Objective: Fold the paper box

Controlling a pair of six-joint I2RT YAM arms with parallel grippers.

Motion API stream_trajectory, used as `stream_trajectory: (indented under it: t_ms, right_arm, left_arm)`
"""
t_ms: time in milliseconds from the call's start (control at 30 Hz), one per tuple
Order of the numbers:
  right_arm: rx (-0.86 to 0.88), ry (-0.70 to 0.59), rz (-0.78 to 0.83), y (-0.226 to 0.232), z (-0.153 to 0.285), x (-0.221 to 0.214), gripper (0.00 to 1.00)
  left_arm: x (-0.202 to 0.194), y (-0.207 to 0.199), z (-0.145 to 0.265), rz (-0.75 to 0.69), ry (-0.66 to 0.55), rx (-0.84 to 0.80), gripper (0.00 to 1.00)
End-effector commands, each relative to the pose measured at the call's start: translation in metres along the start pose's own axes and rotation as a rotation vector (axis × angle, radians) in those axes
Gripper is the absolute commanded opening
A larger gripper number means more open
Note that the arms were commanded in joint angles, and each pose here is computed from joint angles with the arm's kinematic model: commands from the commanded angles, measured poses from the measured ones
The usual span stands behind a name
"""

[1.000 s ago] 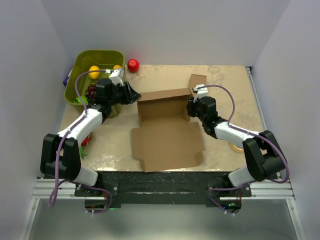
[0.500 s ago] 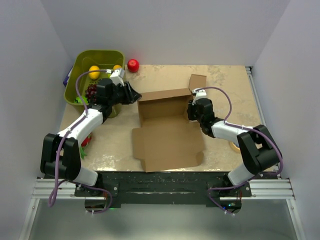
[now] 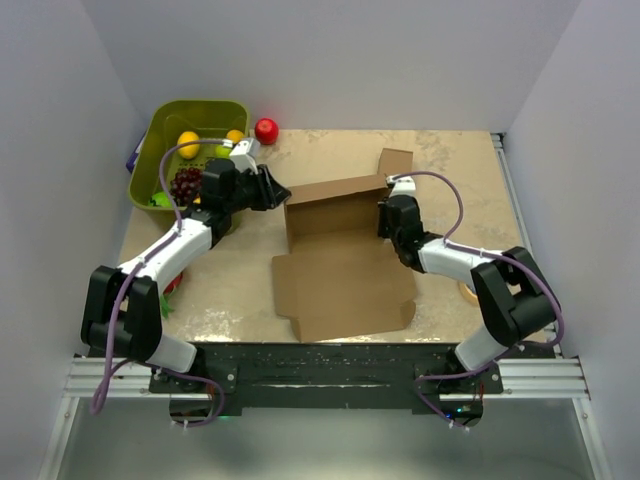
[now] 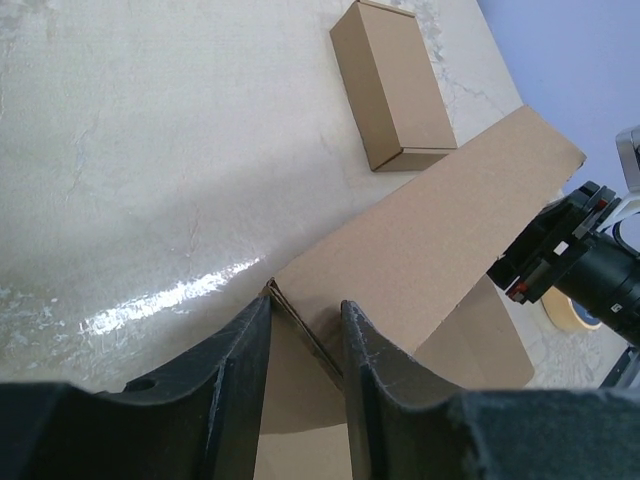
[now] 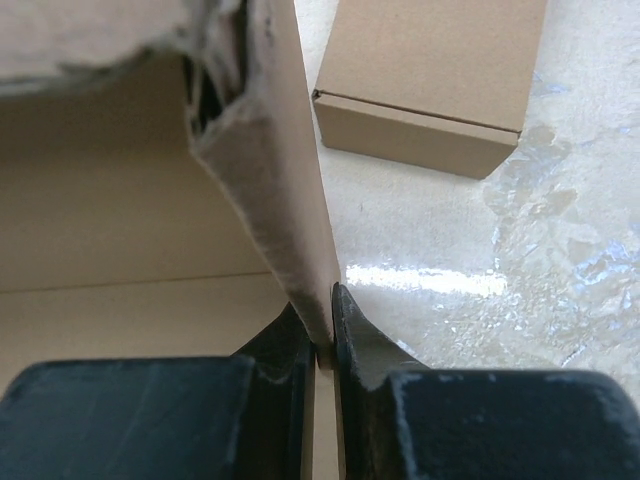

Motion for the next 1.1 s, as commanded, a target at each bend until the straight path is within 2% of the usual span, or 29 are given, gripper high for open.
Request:
stream_trajectory:
  t_ms: [0,400,533,600,633,733,767,867,1067]
  right_arm:
    - [-0.156,0.0,-0.071,-0.019,-0.006,0.002,0.0]
    - [-0.228,0.046,-0.214,-0.023,-0.01,-0.015,0.0]
    - [-0.148,0.0,-0.215,-0.015,-0.003,-0.002,0.01]
    - [-0.119,-0.01,-0.216,-0.012,0.001,0.001,0.11]
    - [-0.105,-0.028,-0.225,-0.011,0.006,0.009,0.22]
    - [-0.095,-0.05,-0.243,-0.011,0.014,0.016,0.42]
    - [-0.09,-0.07,-0.251,-0.011,0.017,0.022,0.45]
    - [-0.095,-0.088,-0.244,-0.013,0.018,0.025,0.5]
    - [-0.097,-0.123,-0.203,-0.016,0.015,0.026,0.53]
  left_arm:
    - [-0.039,0.015,-0.005,-0.003,0.129,0.054,0.36]
    - [-0.047,0.013,-0.008,-0.015,0.146,0.065,0.34]
    - [-0.046,0.013,-0.007,-0.016,0.141,0.069,0.34]
    - [-0.045,0.013,-0.007,-0.017,0.138,0.068,0.34]
    - [-0.045,0.012,-0.007,-0.018,0.137,0.067,0.34]
    - [-0.044,0.012,-0.007,-0.021,0.136,0.069,0.34]
    - [-0.043,0.012,-0.006,-0.023,0.135,0.071,0.34]
    - [-0.043,0.013,-0.006,-0.026,0.134,0.073,0.34]
    - [-0.043,0.013,-0.007,-0.026,0.138,0.07,0.34]
Point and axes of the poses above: each gripper's point midway between its finger pads, its own z axis back along the fingers, its own y axis along the line the jaws close on, x = y × z, the point moved 2 cm from there along z, back along the fingers, and after that the axes turned 5 degrees about z, right-handed, at the moved point
